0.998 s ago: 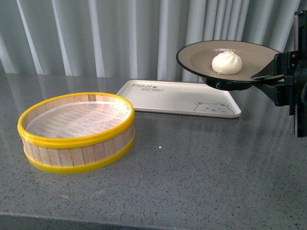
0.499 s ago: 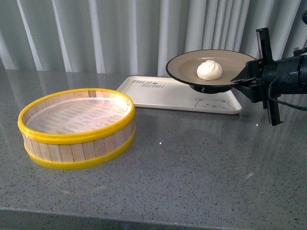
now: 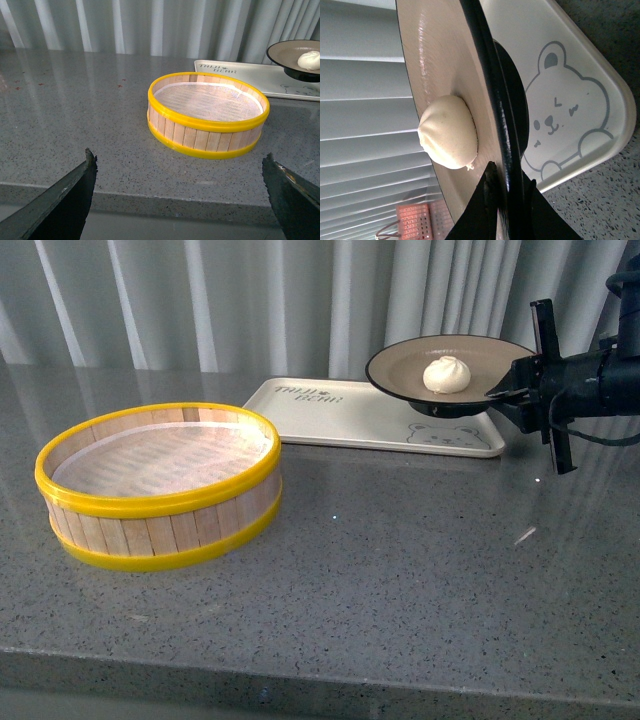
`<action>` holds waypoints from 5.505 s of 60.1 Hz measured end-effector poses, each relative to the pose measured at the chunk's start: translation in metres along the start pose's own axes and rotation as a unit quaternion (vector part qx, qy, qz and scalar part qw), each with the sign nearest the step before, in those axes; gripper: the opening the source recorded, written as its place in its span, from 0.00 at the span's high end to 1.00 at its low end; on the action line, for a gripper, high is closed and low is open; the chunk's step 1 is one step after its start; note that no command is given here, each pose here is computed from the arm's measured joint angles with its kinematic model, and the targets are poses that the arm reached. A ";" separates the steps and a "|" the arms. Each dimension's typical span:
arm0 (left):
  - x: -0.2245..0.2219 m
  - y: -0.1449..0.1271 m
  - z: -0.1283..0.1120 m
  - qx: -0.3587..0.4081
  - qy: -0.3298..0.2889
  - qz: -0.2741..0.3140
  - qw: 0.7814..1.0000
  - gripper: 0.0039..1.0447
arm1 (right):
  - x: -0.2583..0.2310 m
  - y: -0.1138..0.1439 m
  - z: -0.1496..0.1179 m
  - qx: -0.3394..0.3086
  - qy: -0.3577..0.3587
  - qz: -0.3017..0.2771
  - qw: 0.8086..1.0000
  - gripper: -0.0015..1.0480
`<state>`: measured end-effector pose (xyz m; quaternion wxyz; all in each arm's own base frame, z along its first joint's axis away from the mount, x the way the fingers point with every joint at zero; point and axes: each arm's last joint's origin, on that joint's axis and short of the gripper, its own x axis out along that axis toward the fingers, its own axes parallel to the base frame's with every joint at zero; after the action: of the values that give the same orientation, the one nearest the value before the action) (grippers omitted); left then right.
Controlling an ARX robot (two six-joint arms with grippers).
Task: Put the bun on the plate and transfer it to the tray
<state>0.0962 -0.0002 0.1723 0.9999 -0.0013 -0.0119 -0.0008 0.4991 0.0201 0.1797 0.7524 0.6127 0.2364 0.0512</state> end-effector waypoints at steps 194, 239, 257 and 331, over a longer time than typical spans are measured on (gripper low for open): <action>0.000 0.000 0.000 0.000 0.000 0.000 1.000 0.06 | -0.251 -0.060 -0.112 -0.609 -0.233 -0.054 0.756 0.98; 0.000 0.000 0.000 0.000 0.000 0.000 1.000 0.06 | -0.315 -0.097 -0.133 -0.611 -0.230 -0.056 0.755 0.98; 0.000 0.000 0.000 0.000 0.000 0.000 1.000 0.06 | -0.328 -0.096 -0.138 -0.611 -0.235 -0.052 0.754 0.98; 0.000 0.000 0.000 0.000 0.000 0.000 1.000 0.06 | -0.358 -0.104 -0.152 -0.612 -0.237 -0.049 0.753 0.74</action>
<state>0.0962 -0.0002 0.1724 0.9999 -0.0014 -0.0121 -0.0008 0.0976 0.0002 0.1653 1.0000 0.0010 -0.0014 0.0013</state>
